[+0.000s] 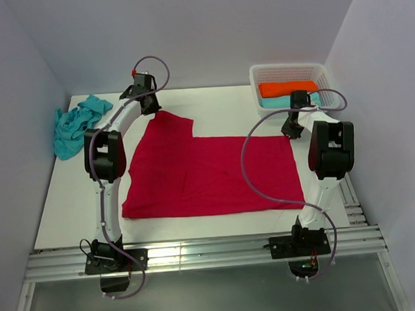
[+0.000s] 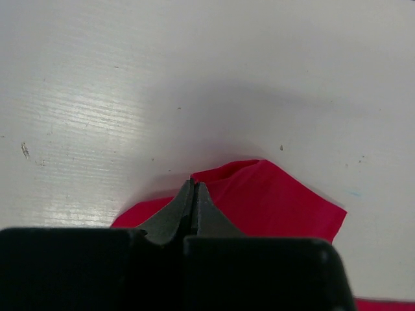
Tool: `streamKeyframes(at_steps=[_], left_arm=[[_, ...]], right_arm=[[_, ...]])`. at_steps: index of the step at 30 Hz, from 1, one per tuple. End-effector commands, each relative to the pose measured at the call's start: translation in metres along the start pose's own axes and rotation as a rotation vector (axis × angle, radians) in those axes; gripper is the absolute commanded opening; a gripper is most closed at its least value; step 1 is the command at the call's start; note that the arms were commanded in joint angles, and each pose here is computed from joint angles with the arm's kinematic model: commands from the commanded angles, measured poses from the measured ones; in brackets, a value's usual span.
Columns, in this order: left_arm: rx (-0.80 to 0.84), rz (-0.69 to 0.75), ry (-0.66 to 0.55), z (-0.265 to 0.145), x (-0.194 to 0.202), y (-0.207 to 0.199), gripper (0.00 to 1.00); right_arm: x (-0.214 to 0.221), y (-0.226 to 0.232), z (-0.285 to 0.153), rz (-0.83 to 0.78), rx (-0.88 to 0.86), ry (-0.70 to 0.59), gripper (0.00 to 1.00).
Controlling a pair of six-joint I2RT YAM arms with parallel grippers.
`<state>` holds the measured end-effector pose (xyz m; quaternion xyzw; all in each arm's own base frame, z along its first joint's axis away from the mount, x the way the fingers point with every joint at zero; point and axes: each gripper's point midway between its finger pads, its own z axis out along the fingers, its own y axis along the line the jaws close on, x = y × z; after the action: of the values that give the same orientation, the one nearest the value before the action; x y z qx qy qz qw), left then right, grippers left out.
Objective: Roll the t-shirts
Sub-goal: Fold the tshirt
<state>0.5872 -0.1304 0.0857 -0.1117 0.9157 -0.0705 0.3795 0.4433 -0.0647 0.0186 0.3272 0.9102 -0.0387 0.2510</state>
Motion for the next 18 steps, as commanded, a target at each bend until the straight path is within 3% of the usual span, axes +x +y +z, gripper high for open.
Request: streamKeyframes(at_steps=[1,3,7,10,13,18], left_arm=[[0.056,-0.017,-0.065,-0.026,-0.027,-0.016,0.0],[0.056,-0.015,-0.068,-0.028,-0.028,-0.016,0.0],[0.066,-0.011,-0.08,-0.036,-0.033,-0.018,0.0],[0.066,-0.007,-0.082,-0.041,-0.033,-0.016,0.0],[0.076,-0.013,-0.093,-0.05,-0.035,-0.017,0.0],[0.09,-0.05,-0.105,-0.068,-0.04,-0.012,0.01]], right_arm=[[-0.004,0.001,-0.003,-0.021,0.015,-0.016,0.29],[-0.001,0.002,-0.003,-0.03,0.017,-0.008,0.29],[-0.001,0.003,-0.004,-0.028,0.022,-0.008,0.12],[-0.005,0.005,-0.007,-0.017,0.013,-0.025,0.1],[-0.01,0.008,-0.008,-0.007,0.006,-0.035,0.0],[-0.01,0.007,-0.012,0.008,0.009,-0.041,0.0]])
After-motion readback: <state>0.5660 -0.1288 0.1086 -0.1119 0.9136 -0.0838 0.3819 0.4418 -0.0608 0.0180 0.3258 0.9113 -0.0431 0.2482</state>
